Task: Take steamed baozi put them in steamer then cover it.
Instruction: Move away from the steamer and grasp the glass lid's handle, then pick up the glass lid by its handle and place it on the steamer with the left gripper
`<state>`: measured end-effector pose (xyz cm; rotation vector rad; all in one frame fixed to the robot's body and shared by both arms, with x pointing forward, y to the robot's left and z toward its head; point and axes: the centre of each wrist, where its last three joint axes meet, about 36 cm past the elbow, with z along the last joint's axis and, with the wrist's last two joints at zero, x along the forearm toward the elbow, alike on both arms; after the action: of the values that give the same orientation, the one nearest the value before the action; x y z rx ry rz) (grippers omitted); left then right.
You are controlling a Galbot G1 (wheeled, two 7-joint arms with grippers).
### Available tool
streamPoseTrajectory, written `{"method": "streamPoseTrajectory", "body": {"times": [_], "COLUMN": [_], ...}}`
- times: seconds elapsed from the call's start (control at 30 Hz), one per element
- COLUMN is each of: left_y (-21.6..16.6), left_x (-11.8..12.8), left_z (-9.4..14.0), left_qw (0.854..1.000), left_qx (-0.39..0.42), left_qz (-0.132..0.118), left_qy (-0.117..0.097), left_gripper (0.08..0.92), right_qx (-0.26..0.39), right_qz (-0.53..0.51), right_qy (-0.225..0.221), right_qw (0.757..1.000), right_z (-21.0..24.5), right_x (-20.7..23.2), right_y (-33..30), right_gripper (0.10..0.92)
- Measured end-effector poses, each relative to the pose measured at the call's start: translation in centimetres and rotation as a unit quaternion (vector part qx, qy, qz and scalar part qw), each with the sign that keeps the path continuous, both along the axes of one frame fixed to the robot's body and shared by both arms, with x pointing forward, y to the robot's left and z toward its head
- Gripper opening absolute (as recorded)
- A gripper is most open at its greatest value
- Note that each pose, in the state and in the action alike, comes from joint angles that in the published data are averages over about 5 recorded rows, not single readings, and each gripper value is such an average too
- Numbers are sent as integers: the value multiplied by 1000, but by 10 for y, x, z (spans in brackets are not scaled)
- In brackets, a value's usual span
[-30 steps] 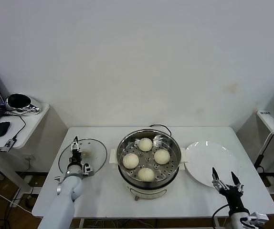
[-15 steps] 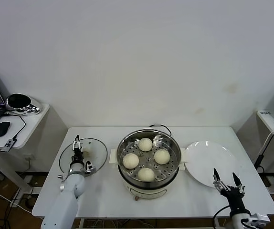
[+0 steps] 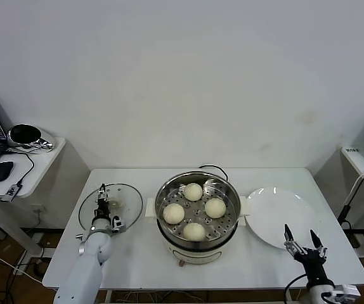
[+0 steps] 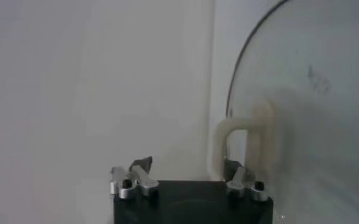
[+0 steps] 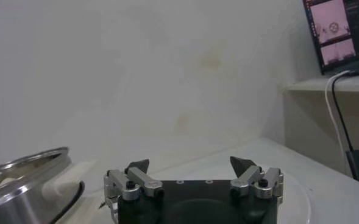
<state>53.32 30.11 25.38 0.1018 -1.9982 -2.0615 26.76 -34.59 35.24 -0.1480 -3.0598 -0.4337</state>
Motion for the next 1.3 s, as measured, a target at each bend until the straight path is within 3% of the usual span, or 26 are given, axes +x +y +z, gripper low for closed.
{"method": "streamPoseTrajectory", "body": {"times": [0.53,0.93,1.3], "left_y": [4,-5,-30], "left_x": [-13,-57,-101], "left_z": [1,39,120], "left_qw": [1000,999,991], "left_qx": [1,-1,4], "left_qz": [-1,49,123], "left_qy": [1,-16,-55], "left_gripper": [146,136,136], "right_qx": [-1,9,-2], "right_qz": [7,15,6], "right_qy": [-5,-20,-15], "right_qw": [1000,1000,1000], "right_z": [6,15,22], "right_x": [1,11,10], "right_y": [1,5,-3], "right_gripper": [823,823,823]}}
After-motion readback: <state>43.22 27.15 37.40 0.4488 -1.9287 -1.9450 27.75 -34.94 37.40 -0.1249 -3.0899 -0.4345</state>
